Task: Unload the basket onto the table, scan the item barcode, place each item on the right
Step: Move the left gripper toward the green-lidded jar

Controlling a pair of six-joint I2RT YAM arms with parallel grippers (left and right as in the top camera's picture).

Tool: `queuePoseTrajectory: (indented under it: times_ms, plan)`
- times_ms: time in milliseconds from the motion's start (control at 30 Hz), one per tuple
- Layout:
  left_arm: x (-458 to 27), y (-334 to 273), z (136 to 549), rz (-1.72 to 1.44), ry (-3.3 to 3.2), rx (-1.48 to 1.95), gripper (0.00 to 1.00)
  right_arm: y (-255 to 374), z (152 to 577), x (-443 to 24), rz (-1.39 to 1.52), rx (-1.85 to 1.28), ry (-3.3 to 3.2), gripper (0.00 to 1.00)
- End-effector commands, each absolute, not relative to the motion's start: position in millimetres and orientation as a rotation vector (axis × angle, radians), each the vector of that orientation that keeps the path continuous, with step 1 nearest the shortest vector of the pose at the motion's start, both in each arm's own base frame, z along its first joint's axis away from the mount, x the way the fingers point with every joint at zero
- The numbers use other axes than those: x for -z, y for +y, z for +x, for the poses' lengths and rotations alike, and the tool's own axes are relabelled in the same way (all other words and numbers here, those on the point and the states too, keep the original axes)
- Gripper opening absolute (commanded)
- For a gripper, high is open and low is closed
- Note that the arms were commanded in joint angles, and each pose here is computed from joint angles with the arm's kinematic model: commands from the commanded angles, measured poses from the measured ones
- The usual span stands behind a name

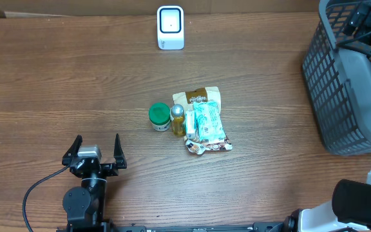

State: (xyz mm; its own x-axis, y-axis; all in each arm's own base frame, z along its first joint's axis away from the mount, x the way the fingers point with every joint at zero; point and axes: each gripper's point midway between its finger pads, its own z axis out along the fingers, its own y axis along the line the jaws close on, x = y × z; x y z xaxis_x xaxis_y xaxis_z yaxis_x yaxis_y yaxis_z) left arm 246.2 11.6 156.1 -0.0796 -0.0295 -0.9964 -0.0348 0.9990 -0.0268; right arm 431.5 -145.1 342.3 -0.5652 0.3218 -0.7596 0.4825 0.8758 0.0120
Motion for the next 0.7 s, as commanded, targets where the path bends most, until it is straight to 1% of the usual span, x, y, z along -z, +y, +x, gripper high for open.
queuePoseTrajectory:
  times_ms: [0, 167, 233, 367, 533, 667]
  plan:
    - [-156.4, 11.9, 245.9, -0.052, 1.645, -0.001, 0.99, -146.5, 429.2, -355.3, 0.583, 0.257, 2.182, 1.00]
    - [-157.4, 14.0, 245.9, -0.057, 1.641, -0.015, 1.00, -146.5, 429.2, -355.3, 0.583, 0.257, 2.182, 1.00]
    - [-165.9, 10.9, 246.4, -0.045, 1.607, 0.003, 1.00, -146.5, 429.2, -355.4, 0.583, 0.257, 2.181, 1.00]
    - [-218.2, -21.3, 236.5, 0.108, 1.493, 0.140, 0.99, -146.5, 429.2, -355.3, 0.583, 0.257, 2.182, 1.00]
    - [-276.0, -17.3, 220.1, 0.063, 1.509, 0.135, 1.00, -146.5, 429.2, -355.3, 0.583, 0.257, 2.182, 1.00]
    - [-310.7, -17.3, 218.6, 0.046, 1.637, 0.149, 1.00, -146.5, 429.2, -355.3, 0.583, 0.257, 2.182, 1.00]
